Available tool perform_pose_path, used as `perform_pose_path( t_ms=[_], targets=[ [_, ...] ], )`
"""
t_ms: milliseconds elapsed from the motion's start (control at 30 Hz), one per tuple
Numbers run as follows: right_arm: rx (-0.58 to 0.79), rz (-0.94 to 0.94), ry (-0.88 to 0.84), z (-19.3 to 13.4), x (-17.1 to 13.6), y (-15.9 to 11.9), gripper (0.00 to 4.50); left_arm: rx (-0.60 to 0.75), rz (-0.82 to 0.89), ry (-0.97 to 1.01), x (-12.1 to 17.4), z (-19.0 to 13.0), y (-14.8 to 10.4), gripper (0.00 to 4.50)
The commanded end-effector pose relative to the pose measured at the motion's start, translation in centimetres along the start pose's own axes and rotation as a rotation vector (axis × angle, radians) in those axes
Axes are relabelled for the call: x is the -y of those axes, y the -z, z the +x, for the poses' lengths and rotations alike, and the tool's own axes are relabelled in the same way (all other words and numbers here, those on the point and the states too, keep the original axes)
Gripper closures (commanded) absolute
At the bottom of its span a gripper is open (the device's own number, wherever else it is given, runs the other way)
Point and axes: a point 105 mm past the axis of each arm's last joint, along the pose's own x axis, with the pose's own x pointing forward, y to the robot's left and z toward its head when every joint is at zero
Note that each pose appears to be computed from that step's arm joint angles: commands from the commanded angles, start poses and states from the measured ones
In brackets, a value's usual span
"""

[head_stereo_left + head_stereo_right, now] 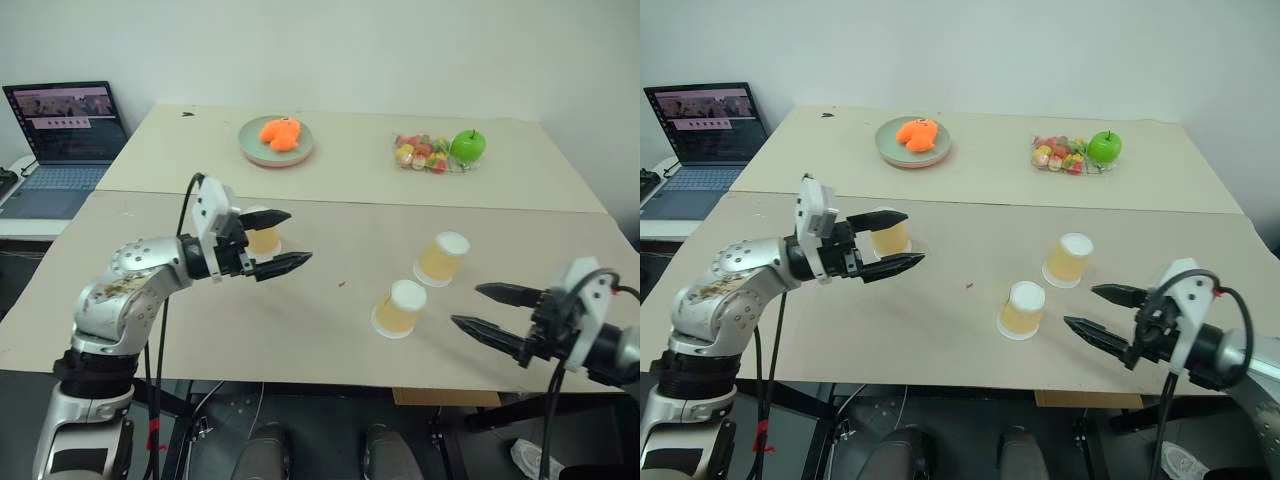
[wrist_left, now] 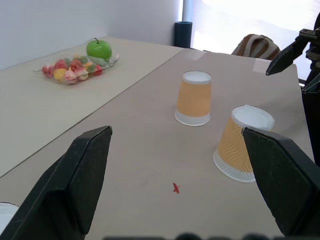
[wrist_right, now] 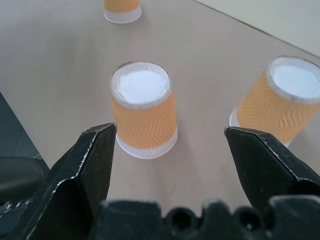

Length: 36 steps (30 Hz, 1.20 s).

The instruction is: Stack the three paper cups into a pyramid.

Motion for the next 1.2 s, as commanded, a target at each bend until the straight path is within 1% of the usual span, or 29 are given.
perform_pose_path(
  t_ms=[33, 100, 200, 367, 667, 900, 1100, 1200],
  targets=[
    [0.021, 0.014, -0.028, 1.2, -0.7, 0.6, 0.44, 0.039, 0.06, 0.017, 0.3, 0.4, -1.2, 0.07],
    [0.033, 0.041, -0.04, 1.8, -0.9, 1.1, 0.44, 0.042, 0.057, 0.014, 0.4, 0.3, -1.2, 0.07],
    [0.019, 0.034, -0.056, 2.5, -1.2, 1.9, 0.44, 0.035, 0.064, 0.003, 0.4, 0.1, -0.9, 0.07],
    [0.036, 0.036, -0.058, 3.1, -0.7, 2.2, 0.44, 0.044, 0.062, -0.023, 0.0, -0.3, -1.2, 0.07],
    [0.079, 0.02, -0.093, 4.8, -0.1, 1.3, 0.44, 0.045, 0.043, -0.04, 0.1, -1.4, -1.4, 0.07],
    [0.11, 0.014, -0.15, 6.4, -0.4, 0.4, 0.44, -0.03, 0.008, 0.002, 1.0, -2.4, -0.2, 0.07],
    [0.113, 0.003, -0.171, 6.9, 0.0, 0.2, 0.44, -0.05, -0.004, 0.021, 1.7, -2.7, 0.4, 0.07],
    [0.116, -0.002, -0.202, 6.9, -0.2, 0.2, 1.17, -0.049, -0.008, 0.016, 1.8, -2.8, 0.4, 0.0]
  ],
)
